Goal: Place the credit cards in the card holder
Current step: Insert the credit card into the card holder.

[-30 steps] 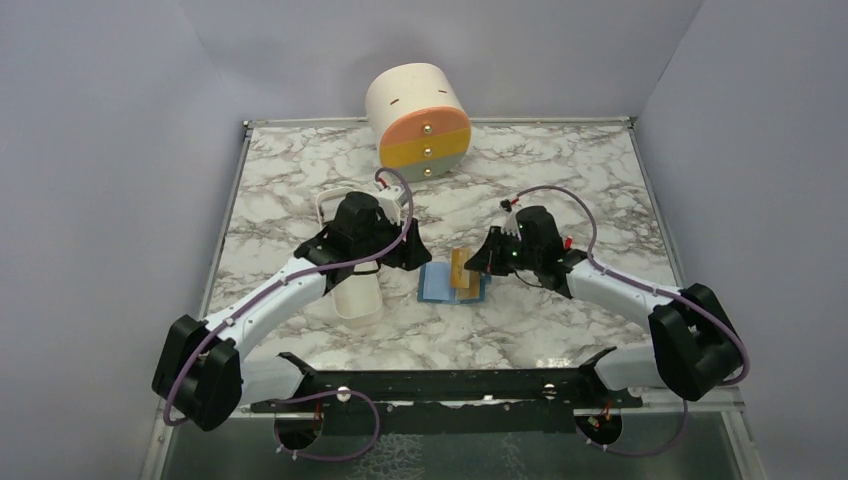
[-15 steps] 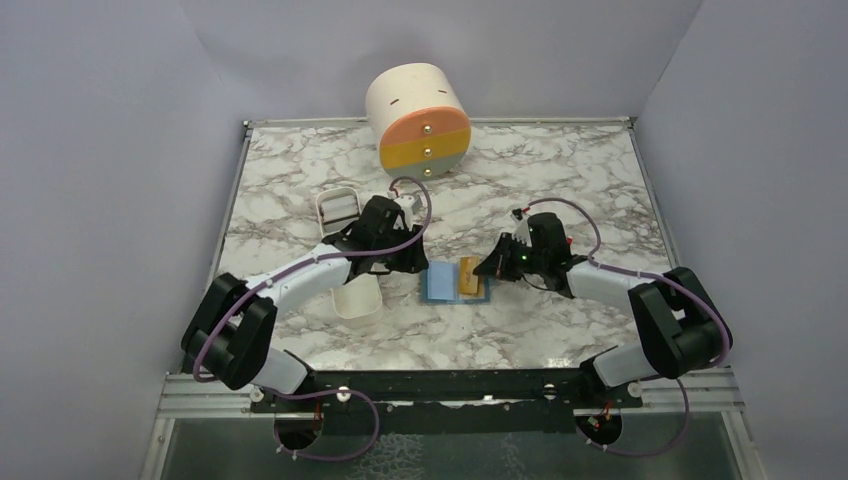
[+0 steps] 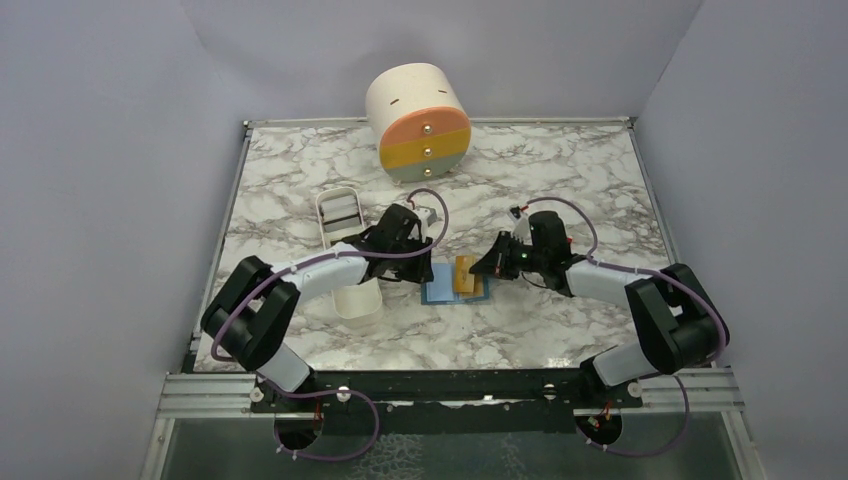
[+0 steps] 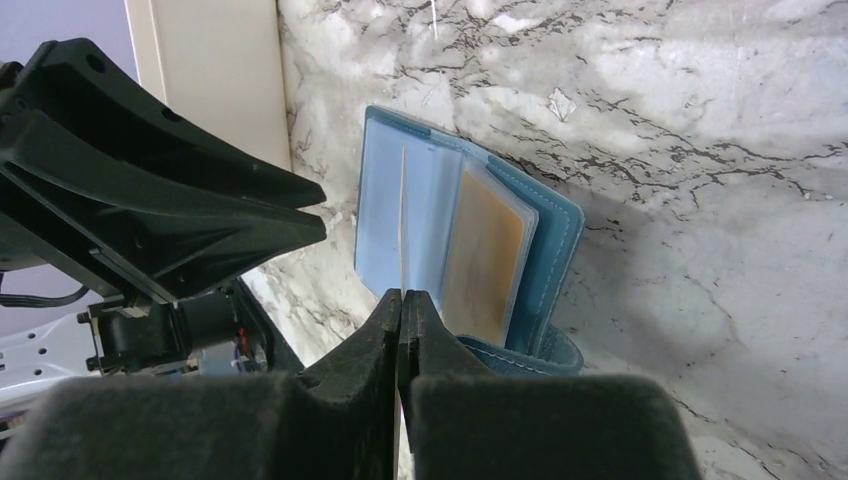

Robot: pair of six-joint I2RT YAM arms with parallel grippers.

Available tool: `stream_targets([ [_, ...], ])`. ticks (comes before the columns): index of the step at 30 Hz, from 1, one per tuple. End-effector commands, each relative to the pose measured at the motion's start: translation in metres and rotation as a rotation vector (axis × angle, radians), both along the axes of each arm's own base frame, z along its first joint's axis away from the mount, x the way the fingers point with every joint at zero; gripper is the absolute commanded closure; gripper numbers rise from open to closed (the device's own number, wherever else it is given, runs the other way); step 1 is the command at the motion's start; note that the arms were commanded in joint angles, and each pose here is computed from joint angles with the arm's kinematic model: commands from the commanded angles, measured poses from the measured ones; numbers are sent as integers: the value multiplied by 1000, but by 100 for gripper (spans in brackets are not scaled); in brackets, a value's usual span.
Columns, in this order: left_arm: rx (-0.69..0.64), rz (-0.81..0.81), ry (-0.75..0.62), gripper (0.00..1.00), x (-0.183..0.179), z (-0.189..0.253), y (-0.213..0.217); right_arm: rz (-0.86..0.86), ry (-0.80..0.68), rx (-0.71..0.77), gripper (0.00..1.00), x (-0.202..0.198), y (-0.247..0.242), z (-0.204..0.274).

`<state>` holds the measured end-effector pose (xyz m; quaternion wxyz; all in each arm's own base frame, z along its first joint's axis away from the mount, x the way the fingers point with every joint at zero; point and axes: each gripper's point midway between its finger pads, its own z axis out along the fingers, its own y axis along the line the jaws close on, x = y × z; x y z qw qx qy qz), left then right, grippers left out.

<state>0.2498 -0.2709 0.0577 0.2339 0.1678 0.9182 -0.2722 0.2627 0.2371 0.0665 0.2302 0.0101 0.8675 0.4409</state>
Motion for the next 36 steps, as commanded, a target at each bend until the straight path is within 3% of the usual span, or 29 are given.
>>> stream_targets([
  [1, 30, -7, -8, 74, 1, -11, -2, 14, -7, 32, 99, 6, 5, 4],
  [7, 61, -39, 22, 90, -8, -28, -4, -9, 12, 17, 99, 10, 4, -5],
  [14, 99, -45, 22, 96, -14, -39, 1, -9, 25, -6, 99, 7, 1, -14],
  [36, 84, -37, 6, 100, -23, -41, 4, 54, 74, -35, 99, -4, 1, -32],
])
